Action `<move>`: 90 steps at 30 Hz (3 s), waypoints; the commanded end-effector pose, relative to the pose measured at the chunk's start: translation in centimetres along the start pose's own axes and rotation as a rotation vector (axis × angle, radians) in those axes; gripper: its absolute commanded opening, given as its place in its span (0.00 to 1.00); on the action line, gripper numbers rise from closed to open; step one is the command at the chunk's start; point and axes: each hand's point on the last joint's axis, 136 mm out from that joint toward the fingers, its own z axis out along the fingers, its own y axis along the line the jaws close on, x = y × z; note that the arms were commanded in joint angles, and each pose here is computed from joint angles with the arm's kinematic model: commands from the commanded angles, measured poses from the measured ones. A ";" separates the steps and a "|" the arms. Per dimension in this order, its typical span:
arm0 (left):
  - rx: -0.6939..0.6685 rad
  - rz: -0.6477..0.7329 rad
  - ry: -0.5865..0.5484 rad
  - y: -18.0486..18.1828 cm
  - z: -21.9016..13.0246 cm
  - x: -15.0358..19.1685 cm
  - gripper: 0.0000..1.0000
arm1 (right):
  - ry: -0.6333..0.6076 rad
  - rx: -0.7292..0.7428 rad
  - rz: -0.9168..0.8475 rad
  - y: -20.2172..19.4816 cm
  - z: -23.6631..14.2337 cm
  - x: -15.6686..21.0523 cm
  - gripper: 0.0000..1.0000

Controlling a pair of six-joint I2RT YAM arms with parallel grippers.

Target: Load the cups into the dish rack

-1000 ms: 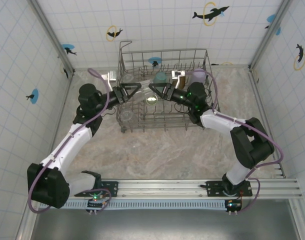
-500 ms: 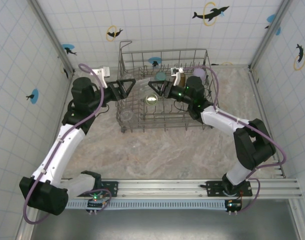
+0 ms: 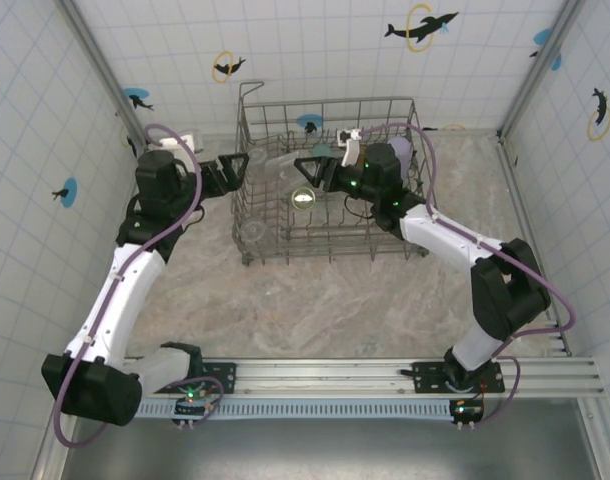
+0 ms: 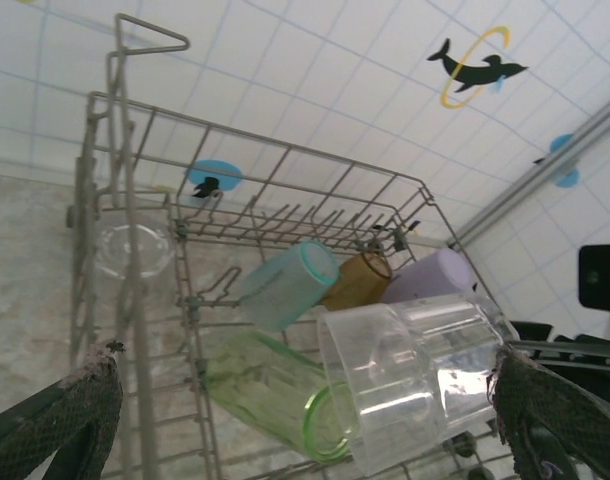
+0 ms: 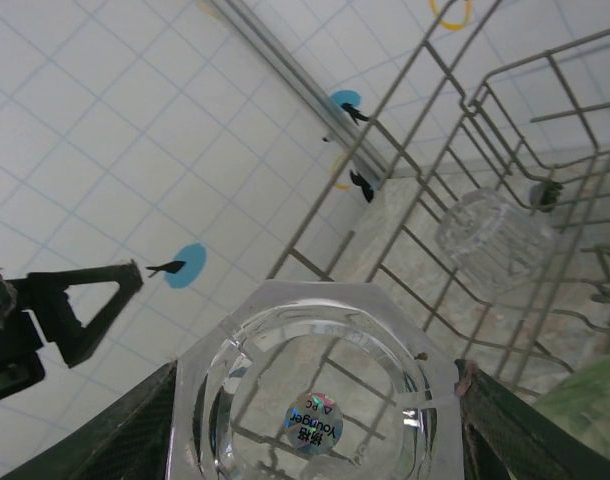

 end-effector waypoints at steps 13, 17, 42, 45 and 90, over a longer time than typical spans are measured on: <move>-0.229 0.074 -0.015 6.0 0.8 -1.8 0.97 | 0.013 0.181 -0.260 1.9 3.1 -1.1 0.20; -0.281 0.074 -0.014 7.7 1.1 -1.3 0.97 | 0.048 0.230 -0.318 2.0 4.1 -0.5 0.20; -0.570 0.035 0.035 16.6 0.0 5.0 0.97 | 0.163 0.291 -0.466 2.3 9.2 2.8 0.21; -0.599 0.032 0.026 17.0 -0.4 4.9 0.97 | 0.186 0.301 -0.492 2.1 9.8 3.5 0.21; -0.533 -0.026 0.052 16.4 0.6 5.9 0.97 | 0.408 0.443 -0.692 -3.9 14.4 9.8 0.26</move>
